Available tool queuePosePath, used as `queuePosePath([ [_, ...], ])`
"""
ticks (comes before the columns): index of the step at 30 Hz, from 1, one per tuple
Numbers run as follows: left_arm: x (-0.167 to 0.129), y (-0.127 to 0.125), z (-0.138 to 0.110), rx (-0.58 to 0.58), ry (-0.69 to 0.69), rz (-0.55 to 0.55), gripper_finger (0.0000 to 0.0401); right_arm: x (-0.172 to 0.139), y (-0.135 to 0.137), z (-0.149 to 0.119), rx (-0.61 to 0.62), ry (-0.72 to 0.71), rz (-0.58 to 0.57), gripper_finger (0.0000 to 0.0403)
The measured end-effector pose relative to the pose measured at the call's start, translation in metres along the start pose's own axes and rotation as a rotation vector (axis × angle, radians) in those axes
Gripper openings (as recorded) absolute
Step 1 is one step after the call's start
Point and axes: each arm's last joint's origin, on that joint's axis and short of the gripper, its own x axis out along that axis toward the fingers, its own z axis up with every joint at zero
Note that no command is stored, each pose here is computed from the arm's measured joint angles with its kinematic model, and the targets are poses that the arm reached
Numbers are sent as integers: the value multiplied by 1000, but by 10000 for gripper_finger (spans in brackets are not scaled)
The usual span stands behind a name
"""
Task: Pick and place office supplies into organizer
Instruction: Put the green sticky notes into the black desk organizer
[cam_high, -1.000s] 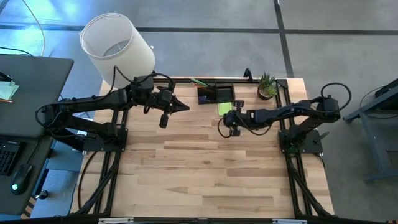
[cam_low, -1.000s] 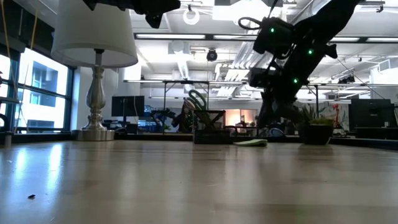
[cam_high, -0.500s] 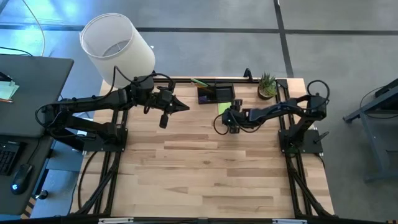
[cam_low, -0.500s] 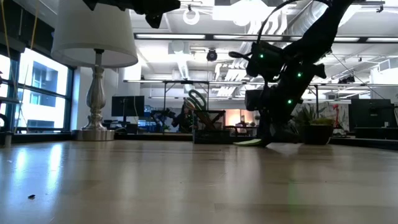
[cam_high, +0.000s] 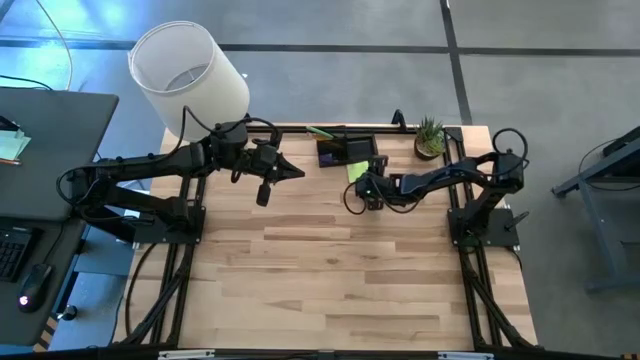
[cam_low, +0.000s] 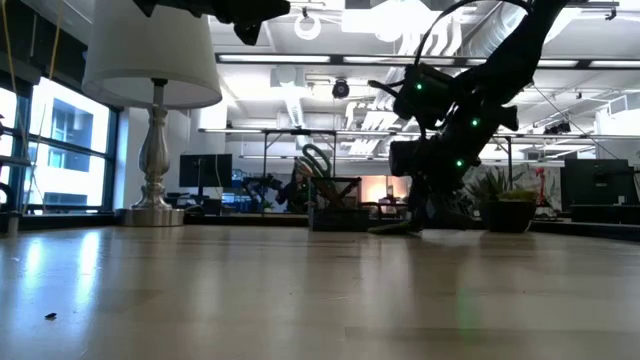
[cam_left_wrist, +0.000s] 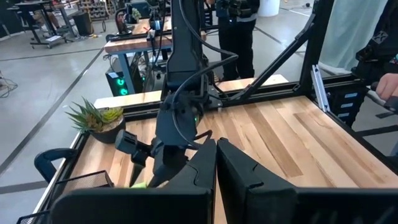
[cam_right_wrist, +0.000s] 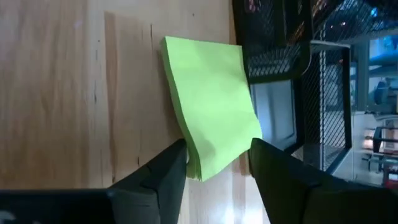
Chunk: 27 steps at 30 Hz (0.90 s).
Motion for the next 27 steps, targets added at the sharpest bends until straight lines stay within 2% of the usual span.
queuePosePath([
  [5, 0, 0, 0, 0, 0, 0, 1, 0, -1, 2, -18, -20, -3, 130],
  [10, 0, 0, 0, 0, 0, 0, 1, 0, 0, 2, -25, -30, 15, 36],
  [12, 0, 0, 0, 0, 0, 0, 1, 0, 0, 3, -40, -39, 27, 11],
  [19, 0, 0, -1, -3, 6, -1, 1, -17, -7, 10, -29, -91, -25, 6],
  [23, 0, 0, -1, -2, 7, -2, 1, -40, -21, 13, -3, -140, -78, 3],
  [27, 0, 0, -1, -2, 7, -2, 1, -59, -39, 7, 2, -126, -164, 2],
])
